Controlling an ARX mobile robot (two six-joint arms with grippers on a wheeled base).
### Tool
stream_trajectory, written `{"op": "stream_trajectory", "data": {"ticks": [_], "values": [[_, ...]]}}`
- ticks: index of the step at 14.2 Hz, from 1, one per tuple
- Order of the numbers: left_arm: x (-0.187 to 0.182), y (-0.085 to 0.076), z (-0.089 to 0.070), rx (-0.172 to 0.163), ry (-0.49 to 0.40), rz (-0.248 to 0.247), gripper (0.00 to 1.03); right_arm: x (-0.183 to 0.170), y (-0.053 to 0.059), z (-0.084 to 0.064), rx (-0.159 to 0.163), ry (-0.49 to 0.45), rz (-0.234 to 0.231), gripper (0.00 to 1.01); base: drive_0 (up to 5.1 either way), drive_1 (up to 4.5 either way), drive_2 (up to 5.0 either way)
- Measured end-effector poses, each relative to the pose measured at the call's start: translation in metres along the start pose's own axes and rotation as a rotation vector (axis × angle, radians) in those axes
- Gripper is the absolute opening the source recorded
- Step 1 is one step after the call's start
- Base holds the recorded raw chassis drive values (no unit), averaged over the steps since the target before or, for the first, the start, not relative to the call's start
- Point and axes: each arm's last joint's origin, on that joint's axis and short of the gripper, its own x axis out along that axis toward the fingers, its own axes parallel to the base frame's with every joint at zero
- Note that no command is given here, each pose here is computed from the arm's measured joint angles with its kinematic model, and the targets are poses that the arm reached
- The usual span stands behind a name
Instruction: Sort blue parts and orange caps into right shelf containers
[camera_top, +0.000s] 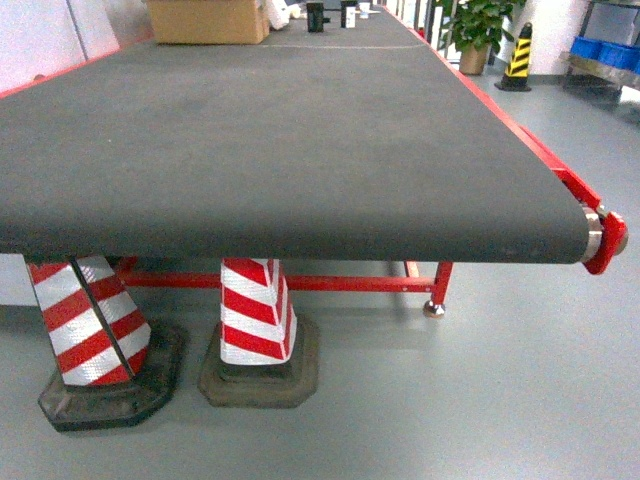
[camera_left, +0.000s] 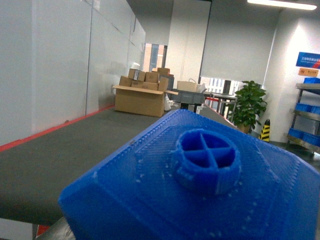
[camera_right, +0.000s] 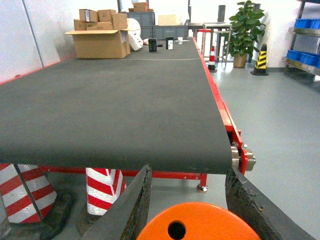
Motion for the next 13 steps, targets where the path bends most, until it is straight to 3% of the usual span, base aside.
{"op": "stream_trajectory", "data": {"ticks": [13], "values": [[0.0001,0.0000,0.0001,0.000,-0.001,0.000,0.59,0.0000,-0.0001,0.0001,0.000,-0.001,-0.003,0.40,5.0,-2.48,-2.3]]}}
